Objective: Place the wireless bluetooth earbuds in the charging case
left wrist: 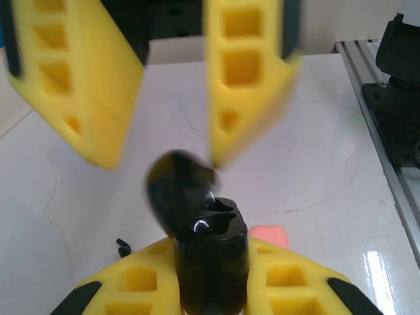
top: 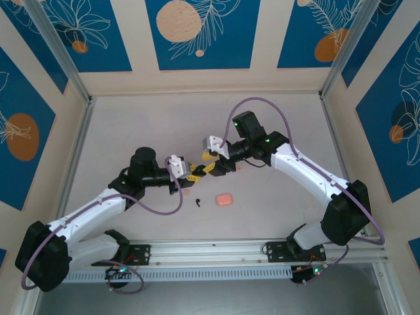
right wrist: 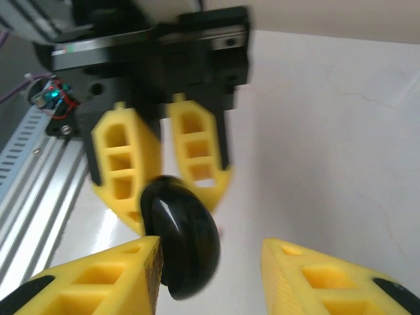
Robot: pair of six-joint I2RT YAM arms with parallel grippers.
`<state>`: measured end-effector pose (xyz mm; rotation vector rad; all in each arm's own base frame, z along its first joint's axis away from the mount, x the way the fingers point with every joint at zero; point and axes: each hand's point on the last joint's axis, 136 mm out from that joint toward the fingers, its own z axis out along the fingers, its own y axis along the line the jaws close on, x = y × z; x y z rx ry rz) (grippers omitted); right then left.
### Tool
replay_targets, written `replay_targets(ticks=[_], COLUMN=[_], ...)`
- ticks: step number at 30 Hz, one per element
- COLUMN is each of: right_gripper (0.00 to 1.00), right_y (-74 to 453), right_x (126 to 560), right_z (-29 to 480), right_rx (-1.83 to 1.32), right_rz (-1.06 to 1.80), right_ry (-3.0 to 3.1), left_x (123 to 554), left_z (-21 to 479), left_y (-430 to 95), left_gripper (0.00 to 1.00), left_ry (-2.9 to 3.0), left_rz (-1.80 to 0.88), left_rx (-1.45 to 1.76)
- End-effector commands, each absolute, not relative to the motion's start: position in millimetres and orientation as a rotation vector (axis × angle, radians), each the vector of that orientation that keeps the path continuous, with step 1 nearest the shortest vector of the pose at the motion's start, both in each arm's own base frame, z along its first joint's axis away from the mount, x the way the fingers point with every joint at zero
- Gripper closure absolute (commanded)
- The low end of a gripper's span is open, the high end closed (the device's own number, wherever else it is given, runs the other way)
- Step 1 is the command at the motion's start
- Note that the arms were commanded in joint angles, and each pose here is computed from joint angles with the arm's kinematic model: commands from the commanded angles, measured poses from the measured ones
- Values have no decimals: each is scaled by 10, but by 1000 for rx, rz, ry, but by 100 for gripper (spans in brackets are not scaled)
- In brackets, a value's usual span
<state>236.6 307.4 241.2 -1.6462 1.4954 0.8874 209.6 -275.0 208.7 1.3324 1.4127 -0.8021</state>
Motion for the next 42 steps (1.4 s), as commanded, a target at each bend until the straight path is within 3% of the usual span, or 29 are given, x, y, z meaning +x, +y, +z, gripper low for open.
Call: replay_targets(ticks=[1,7,16,30,42], right_gripper=[57,58,58,52,56], right_y=[2990,2932,2901,3011,2769], right_x=[2521,2569,2289,2356,2594], right_z=[2650,2692,2664,2487,2215], right_rx=[-1523,-1474,-1521,-1478,-1005], right_rz=[914,937,977,968,969], right_ry=[1486,1522,1497,1528,2122], left_x=[1993,2018,2089,2097,2601], left_z=[2111,2128,2110,2169,2019], left_y=[-2794,-2803,-2808,-2822,-2463], left_gripper=[88,88,89,89,91], left_ry=[1371,1372,1393,1364,1448], left_rz=[-859,-866,-884,-930,-914], left_rx=[1353,1326,1273,1234,866])
